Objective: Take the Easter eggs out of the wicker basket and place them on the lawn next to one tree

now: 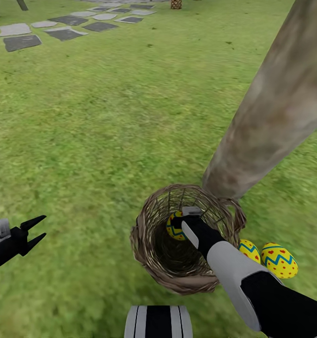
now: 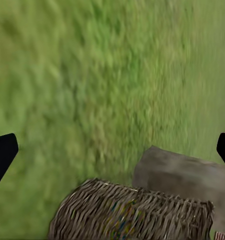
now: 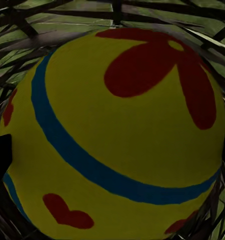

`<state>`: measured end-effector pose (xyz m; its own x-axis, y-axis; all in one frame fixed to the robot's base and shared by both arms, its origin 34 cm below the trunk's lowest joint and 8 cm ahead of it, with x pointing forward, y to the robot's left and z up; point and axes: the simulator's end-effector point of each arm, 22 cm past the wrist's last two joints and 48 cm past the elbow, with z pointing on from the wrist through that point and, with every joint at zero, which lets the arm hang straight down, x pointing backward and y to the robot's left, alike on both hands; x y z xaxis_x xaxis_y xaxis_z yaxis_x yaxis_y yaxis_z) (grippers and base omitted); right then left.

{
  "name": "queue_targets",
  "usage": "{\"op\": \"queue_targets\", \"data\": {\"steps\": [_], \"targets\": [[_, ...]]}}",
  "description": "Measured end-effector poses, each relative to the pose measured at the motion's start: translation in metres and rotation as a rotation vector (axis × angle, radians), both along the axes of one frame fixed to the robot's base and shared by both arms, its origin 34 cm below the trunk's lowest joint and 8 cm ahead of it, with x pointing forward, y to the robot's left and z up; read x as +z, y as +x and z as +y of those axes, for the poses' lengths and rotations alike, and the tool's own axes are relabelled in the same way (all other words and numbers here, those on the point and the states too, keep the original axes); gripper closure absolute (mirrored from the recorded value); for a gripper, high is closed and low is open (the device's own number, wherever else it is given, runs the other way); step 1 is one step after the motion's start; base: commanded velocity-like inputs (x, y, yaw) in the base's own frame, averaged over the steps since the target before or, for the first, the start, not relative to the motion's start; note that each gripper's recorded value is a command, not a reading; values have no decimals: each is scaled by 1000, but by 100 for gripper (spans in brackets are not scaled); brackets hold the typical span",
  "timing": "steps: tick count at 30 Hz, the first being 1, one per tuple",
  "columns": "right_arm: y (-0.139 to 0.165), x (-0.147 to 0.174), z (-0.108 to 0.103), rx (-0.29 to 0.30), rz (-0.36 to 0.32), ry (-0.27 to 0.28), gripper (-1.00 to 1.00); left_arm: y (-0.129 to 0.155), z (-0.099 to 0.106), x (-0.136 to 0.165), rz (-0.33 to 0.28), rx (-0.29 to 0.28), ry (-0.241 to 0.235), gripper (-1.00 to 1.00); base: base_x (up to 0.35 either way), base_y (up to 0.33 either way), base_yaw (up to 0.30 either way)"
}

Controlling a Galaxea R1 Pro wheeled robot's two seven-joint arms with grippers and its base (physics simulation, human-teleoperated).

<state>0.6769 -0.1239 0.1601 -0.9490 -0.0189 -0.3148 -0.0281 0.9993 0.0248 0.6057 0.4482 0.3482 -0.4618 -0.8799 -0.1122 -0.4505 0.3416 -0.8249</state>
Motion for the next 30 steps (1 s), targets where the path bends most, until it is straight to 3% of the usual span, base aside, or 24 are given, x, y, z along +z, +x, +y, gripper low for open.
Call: {"op": "queue_targets", "data": {"steps": [9, 18, 30], "targets": [[6, -1, 0, -6, -12, 0, 100, -2, 0, -7, 12, 0, 0, -100, 0, 0, 0], [-7, 1, 2, -27, 17, 25, 100, 2, -1, 7, -12, -2, -1, -100, 0, 0, 0], [-13, 8, -3, -19, 32, 7, 100, 7, -4, 25, -44, -16, 2, -100, 0, 0, 0]]}}
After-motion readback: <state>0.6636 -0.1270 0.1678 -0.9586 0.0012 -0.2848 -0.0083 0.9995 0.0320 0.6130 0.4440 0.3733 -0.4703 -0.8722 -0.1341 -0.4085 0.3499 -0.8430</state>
